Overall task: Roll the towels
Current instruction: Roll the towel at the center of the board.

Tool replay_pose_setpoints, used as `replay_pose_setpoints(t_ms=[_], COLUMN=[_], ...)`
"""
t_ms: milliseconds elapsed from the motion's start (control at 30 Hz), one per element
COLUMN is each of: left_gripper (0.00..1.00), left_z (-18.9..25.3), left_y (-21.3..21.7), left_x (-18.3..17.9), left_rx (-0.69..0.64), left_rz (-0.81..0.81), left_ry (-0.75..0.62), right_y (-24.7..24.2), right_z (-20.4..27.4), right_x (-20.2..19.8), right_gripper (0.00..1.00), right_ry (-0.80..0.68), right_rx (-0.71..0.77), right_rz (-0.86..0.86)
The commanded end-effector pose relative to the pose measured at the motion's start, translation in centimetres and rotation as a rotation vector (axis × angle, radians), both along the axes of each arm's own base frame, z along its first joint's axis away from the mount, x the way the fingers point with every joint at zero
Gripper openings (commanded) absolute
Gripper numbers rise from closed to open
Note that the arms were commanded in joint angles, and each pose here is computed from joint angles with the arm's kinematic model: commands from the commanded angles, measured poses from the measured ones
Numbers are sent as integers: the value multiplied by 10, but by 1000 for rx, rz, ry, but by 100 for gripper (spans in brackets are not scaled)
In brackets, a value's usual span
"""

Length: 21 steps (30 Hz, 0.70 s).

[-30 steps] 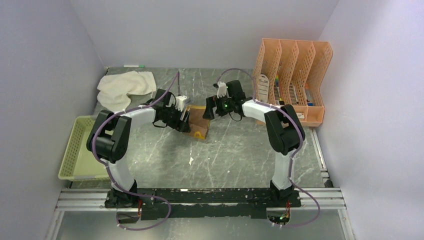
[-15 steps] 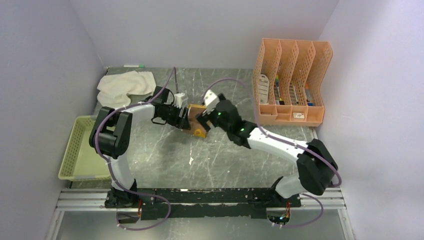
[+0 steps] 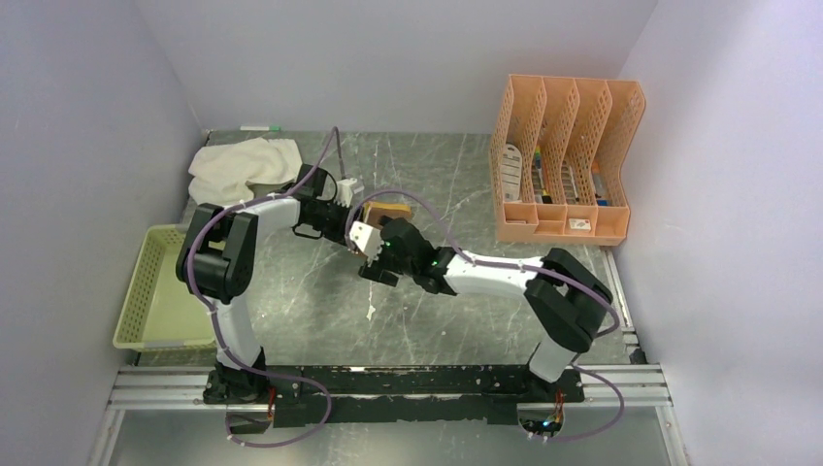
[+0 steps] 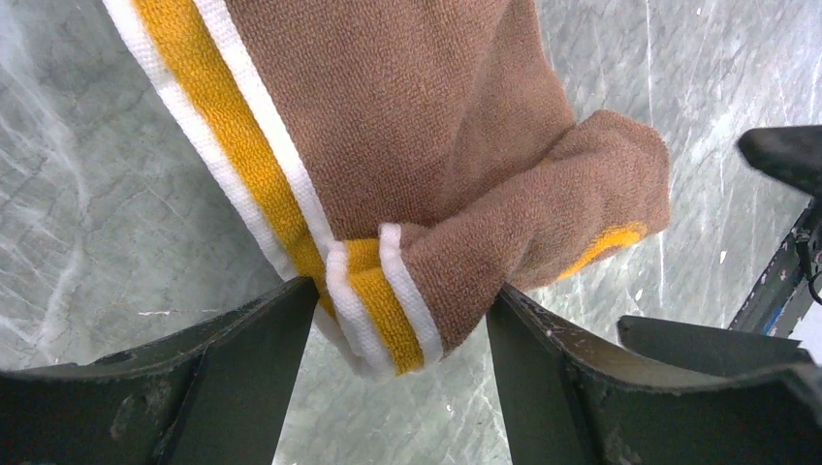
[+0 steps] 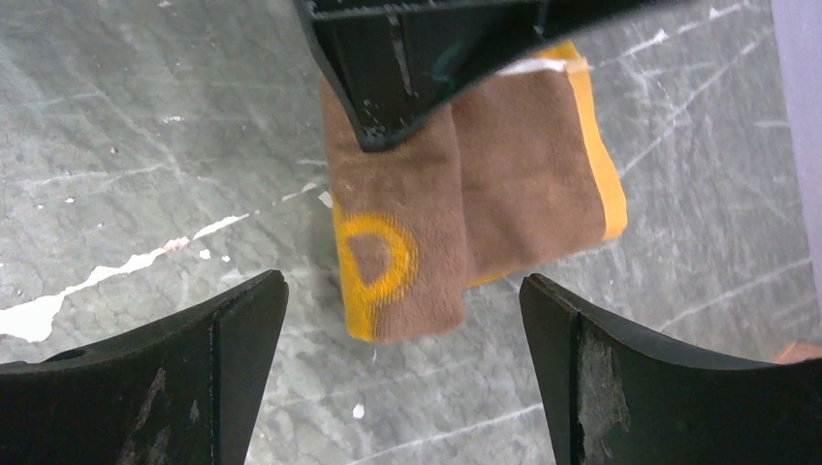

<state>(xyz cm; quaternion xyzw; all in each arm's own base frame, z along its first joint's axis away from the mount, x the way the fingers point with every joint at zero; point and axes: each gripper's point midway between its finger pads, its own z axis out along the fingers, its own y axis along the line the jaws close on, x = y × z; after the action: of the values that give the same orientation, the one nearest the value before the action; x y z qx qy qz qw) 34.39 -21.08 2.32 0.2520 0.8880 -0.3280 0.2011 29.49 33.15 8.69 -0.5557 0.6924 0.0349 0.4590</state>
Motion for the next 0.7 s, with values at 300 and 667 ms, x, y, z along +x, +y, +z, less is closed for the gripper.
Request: replay_pose_setpoints(t_ms=[300,667], left_gripper=[79,79], left_z=[-59,-61], left_y=[26,27], left_x=[-40,-43], left_rx=[135,135], left_rz=[21,15], left_ry=[215,229], right_y=[25,7], right_z=[-50,-67], right_x=[18,30], right_gripper=[82,73], right_ry=[37,-18], right_rx=[-169,-217], right_rz=[48,-50])
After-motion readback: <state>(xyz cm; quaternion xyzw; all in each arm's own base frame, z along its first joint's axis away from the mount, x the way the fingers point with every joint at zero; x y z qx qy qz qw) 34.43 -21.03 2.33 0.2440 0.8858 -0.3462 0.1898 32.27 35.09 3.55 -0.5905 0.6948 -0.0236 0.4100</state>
